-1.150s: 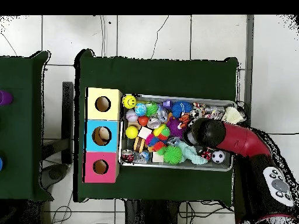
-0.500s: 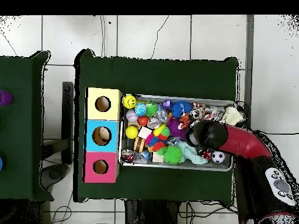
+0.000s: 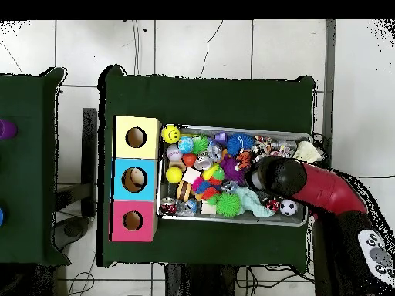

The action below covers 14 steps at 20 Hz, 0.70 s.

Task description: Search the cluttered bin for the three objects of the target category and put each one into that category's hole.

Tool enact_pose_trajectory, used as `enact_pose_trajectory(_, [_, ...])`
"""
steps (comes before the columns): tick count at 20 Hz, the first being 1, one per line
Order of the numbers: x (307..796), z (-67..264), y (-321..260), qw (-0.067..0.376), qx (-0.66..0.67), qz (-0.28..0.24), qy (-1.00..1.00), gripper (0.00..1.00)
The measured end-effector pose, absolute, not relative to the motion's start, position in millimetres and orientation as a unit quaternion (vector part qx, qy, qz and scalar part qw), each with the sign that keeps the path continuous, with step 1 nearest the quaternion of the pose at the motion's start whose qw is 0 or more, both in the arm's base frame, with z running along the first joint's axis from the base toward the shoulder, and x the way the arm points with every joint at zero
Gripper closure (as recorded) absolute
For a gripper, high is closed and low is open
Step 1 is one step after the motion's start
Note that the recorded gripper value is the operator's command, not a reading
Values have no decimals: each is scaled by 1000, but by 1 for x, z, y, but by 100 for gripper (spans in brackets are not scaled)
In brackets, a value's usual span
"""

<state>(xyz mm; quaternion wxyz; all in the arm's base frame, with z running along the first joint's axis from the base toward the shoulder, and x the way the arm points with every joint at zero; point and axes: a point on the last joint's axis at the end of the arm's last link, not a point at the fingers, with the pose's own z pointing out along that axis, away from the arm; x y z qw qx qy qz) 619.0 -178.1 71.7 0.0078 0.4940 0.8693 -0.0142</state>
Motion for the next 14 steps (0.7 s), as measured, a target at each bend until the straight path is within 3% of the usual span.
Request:
enact_pose_trajectory(7, [640, 99, -172, 26, 510, 3, 860, 0])
enact_pose_trajectory(14, [642, 97, -171, 24, 514, 8, 857, 0])
